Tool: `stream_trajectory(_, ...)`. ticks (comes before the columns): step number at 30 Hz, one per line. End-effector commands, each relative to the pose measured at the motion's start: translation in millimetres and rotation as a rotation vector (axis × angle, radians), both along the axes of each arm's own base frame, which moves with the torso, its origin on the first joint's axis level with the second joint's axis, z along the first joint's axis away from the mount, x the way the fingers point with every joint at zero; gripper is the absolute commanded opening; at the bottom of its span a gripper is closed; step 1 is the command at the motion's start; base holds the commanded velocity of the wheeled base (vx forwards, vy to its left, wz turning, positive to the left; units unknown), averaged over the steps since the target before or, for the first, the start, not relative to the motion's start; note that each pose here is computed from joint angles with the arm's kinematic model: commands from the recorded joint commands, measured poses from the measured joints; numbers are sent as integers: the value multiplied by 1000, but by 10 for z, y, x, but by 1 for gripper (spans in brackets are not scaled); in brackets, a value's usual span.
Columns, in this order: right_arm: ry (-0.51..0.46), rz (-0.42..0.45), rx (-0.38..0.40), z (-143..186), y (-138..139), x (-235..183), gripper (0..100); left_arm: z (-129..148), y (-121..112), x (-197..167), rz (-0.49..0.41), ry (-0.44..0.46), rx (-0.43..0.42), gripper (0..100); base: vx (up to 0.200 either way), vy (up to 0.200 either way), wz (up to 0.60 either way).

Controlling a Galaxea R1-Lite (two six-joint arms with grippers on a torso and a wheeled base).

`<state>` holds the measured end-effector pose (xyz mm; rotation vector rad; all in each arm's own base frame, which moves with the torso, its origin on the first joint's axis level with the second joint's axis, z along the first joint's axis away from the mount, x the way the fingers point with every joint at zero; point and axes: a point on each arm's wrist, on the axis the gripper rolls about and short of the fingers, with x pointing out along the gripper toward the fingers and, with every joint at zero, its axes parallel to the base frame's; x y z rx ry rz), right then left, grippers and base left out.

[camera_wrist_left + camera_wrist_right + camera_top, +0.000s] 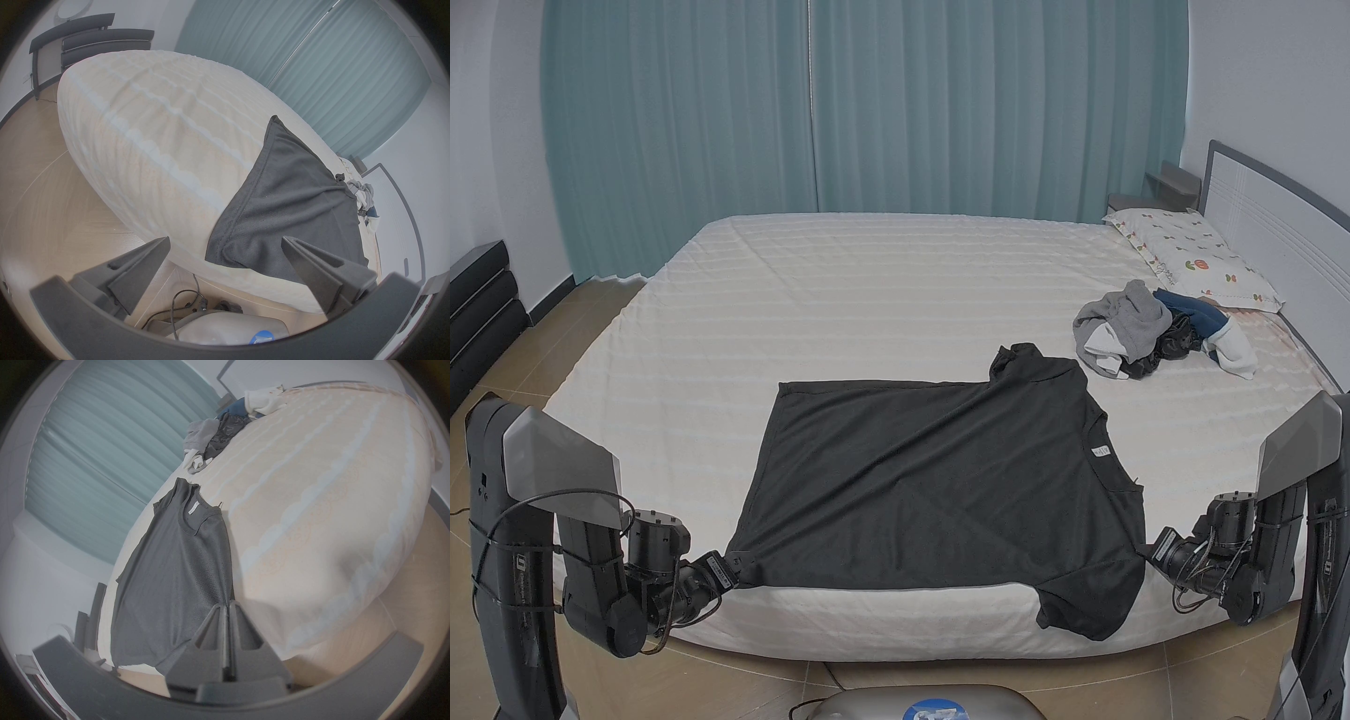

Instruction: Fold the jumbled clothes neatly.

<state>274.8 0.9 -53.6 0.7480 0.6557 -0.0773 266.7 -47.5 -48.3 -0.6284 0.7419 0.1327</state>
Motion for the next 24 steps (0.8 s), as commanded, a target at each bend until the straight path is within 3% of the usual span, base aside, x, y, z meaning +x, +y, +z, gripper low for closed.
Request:
stream_trajectory(1,4,21,-30,16,-1,-18,0,-2,-12,36,-3,-11,-1,100,0,0,0)
stream_trajectory(7,4,37,-72,162,-19,-55,0,-5,-5,-4,3,-1,-6,100,0,0,0)
stream_trajectory(12,53,37,-55,174,-10,-219,0,15,-5,-5,42,-1,-52,100,0,0,0)
stream_trajectory(18,77,14,-40,98,-18,-289,0,15,19,-137,47,36,-49,100,0,0,0)
stream_trajectory(24,95,10,-40,73,-28,-357,0,48,43,-250,48,9,-57,100,0,0,0)
